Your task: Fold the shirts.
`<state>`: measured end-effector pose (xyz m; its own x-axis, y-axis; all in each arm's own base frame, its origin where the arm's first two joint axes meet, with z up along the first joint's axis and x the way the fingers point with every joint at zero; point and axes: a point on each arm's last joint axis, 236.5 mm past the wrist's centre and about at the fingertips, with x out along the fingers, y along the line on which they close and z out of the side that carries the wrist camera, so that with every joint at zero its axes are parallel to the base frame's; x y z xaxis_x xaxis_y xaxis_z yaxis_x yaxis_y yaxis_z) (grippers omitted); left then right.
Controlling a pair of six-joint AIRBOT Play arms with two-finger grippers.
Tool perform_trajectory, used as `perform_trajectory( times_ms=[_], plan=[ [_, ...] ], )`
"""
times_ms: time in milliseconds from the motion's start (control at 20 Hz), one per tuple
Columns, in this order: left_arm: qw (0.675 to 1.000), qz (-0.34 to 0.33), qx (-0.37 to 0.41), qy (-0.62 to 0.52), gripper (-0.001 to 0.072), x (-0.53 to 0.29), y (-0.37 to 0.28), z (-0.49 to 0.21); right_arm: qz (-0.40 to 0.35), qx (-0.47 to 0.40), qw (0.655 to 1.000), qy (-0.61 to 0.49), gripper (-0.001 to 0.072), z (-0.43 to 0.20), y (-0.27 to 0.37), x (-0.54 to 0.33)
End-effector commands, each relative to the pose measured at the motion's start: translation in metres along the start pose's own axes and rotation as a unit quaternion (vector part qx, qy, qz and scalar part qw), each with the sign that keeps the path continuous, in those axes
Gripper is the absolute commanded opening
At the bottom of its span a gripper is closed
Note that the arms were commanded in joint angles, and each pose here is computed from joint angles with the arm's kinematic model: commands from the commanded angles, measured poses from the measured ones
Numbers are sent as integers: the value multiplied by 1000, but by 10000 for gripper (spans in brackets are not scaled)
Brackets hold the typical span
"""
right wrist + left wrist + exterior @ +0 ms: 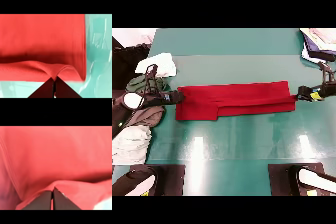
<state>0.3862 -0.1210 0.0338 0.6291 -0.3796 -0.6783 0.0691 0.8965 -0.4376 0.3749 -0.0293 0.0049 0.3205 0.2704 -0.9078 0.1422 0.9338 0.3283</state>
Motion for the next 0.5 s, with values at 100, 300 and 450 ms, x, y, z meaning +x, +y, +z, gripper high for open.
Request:
perform_trajectory(
  times_ms=[100, 300, 450],
  plan=[
    [998, 23, -7, -53, 24, 34, 17, 41, 0, -3, 1000, -16, 13, 41, 8, 37],
    [998, 25, -14, -52, 28, 51, 18, 54, 8, 31, 999, -41, 18, 73, 15, 50],
    [996, 18, -37, -73, 626, 48, 12, 73, 49, 54, 996, -59, 469, 96, 29, 52]
  ],
)
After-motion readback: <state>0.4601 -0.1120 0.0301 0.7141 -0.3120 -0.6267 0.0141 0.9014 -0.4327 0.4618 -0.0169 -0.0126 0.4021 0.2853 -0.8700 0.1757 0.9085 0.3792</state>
